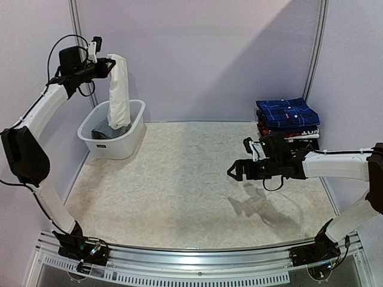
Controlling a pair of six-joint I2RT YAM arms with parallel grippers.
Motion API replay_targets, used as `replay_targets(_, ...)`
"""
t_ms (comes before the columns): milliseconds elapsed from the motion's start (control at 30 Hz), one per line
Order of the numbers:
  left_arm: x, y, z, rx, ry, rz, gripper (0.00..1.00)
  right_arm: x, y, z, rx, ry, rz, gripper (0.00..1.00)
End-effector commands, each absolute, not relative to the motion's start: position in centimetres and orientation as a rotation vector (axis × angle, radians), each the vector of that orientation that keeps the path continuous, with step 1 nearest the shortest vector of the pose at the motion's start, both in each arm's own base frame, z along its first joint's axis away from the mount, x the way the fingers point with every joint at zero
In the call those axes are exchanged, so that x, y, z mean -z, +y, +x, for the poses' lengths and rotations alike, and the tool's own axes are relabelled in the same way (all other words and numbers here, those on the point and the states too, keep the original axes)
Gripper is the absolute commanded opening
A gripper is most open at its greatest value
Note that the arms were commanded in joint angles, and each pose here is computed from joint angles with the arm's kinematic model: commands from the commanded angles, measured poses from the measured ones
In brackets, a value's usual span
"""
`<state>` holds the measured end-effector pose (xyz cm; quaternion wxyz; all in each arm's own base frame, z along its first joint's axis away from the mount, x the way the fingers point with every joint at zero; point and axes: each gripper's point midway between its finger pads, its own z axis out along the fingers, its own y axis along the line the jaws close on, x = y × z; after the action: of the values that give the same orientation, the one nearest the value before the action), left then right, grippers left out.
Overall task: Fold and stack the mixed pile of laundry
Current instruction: Place the rectangle-folded T-shirt at the center of the board.
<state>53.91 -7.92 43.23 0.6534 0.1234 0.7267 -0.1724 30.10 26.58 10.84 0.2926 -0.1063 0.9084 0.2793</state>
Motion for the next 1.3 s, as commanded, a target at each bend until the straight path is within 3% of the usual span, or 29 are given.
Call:
replay_targets(0,-49.7,-10.6,49.7,0.443,1.492,0.331,0.00,-13.2,27.1,30.2,-0.767,2.363,-0.297,0.99)
replay_targets(233,-49.9,-15.3,47.0,0.517,1.561,0.372,0.00,-15.2,27.4,30.2,-0.793,2.321,-0.304,0.99)
replay_targets(667,-39.5,-27.1,41.6,0.853,1.690,0.352,0.00,-17.6,28.3,28.5,-0.863,2.252,-0.358,0.97)
replay_targets(900,-34.4,-22.1,39.1,0.708,1.715,0.122,0.00,-17.0,28.9,28.3,-0.866,2.268,-0.374,0.94)
replay_targets(1100,-26.4,-17.1,41.1,0.440,1.911,-0.045,0.00,-16.6,30.7,28.5,-0.899,2.268,-0.399,0.92)
replay_targets(1167,-25.3,-17.7,41.4,0.481,1.917,-0.019,0.00,-16.1,31.6,28.4,-0.901,2.280,-0.422,0.91)
replay_targets(1267,-24.4,-23.2,40.7,0.663,1.946,0.158,0.00,-15.7,32.7,28.5,-0.896,2.293,-0.450,0.90)
